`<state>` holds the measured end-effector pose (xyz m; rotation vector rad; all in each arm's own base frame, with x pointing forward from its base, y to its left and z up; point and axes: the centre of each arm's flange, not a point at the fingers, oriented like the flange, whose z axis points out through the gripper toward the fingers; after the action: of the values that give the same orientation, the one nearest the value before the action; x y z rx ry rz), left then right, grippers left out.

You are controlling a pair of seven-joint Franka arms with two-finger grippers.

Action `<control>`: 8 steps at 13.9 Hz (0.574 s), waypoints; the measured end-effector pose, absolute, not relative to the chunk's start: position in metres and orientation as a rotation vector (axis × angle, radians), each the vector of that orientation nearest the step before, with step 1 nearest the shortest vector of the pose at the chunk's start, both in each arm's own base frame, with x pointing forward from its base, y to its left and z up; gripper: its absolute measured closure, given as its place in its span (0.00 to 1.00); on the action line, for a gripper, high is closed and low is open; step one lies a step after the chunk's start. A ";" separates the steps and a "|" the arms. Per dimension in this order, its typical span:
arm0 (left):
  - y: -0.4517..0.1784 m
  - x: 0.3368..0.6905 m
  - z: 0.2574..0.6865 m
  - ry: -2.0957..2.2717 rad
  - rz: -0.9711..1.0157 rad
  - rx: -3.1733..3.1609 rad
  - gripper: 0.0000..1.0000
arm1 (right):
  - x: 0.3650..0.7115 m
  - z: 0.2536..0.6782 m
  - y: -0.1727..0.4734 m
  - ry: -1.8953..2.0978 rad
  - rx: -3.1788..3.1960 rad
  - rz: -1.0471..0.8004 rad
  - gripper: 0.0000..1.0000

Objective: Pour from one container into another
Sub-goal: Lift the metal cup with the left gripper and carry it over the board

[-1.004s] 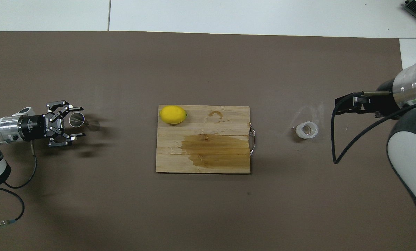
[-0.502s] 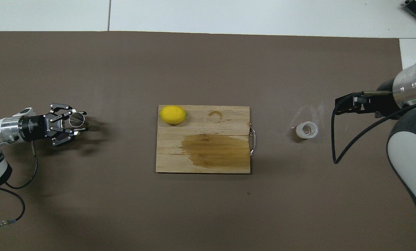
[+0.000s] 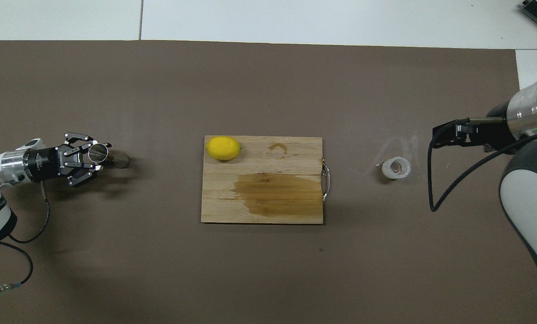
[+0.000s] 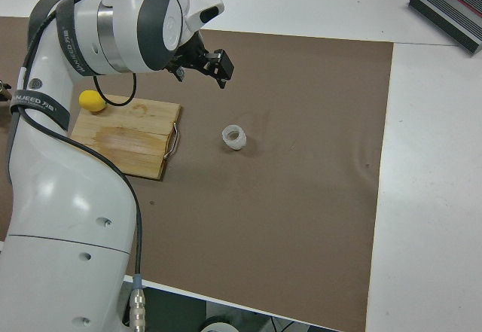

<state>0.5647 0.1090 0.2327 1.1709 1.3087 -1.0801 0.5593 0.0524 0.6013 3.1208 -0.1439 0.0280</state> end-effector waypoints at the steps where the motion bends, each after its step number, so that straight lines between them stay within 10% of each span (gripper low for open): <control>1: 0.108 0.566 0.234 1.305 -1.077 1.162 0.57 | 0.559 0.601 0.052 -0.144 3.121 0.028 0.00; 8: 0.073 0.589 0.270 1.323 -1.112 1.103 0.57 | 0.559 0.601 0.052 -0.144 3.121 0.028 0.00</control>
<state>0.5890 0.0728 0.2704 1.1034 1.3234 -1.1121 0.5593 0.0524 0.6013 3.1208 -0.1439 0.0280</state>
